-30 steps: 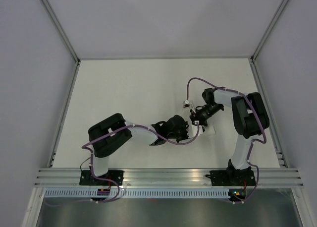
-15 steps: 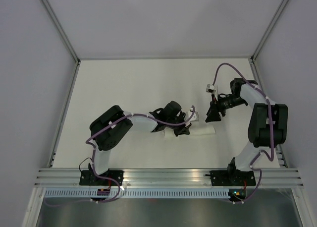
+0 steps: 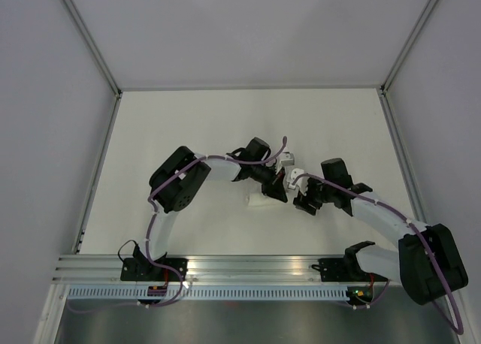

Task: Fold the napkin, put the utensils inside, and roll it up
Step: Roll the napkin with the utensil

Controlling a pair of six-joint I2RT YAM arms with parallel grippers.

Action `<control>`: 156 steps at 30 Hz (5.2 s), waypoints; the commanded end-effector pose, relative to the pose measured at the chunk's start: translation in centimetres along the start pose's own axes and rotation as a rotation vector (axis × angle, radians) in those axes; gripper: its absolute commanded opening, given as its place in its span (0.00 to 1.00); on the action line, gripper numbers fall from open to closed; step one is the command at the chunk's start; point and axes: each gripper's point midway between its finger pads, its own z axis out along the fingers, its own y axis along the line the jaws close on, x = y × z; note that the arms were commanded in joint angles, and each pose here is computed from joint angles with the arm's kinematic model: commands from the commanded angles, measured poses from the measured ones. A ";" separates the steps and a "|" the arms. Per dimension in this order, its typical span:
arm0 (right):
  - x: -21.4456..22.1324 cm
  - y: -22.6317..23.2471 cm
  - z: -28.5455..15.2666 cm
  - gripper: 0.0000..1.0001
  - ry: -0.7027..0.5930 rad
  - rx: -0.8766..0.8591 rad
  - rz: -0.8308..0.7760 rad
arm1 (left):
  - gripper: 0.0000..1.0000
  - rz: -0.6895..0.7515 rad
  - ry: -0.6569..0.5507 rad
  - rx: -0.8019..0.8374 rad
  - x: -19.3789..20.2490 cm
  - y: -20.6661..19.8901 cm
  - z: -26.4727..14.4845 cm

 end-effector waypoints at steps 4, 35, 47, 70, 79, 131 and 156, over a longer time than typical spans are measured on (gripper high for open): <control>-1.9 -3.0 1.5 0.70 -0.008 0.211 -0.149 | 0.02 -0.334 0.235 0.015 10.2 -0.2 0.4; 1.7 1.3 4.2 0.22 0.128 -0.083 -0.059 | 0.49 -0.215 -0.088 -0.171 -2.3 0.7 -5.7; 2.5 2.5 4.4 0.22 0.196 -0.432 0.116 | 0.47 -0.097 -0.408 -0.461 -5.6 0.7 -12.0; 4.0 2.2 5.6 0.22 0.281 -0.699 0.287 | 0.64 0.791 -0.202 -0.899 -3.3 -4.0 -4.4; 4.1 2.1 5.7 0.22 0.285 -0.689 0.294 | 0.64 0.880 -0.081 -0.855 -1.6 -2.6 -2.2; -3.9 -5.8 -5.2 0.65 -0.115 -0.111 0.221 | 0.07 -0.128 0.248 -0.177 7.9 -2.1 0.3; -0.6 -0.1 3.6 0.66 0.085 0.142 -0.193 | 0.14 -0.412 0.280 -0.137 8.0 -0.3 0.3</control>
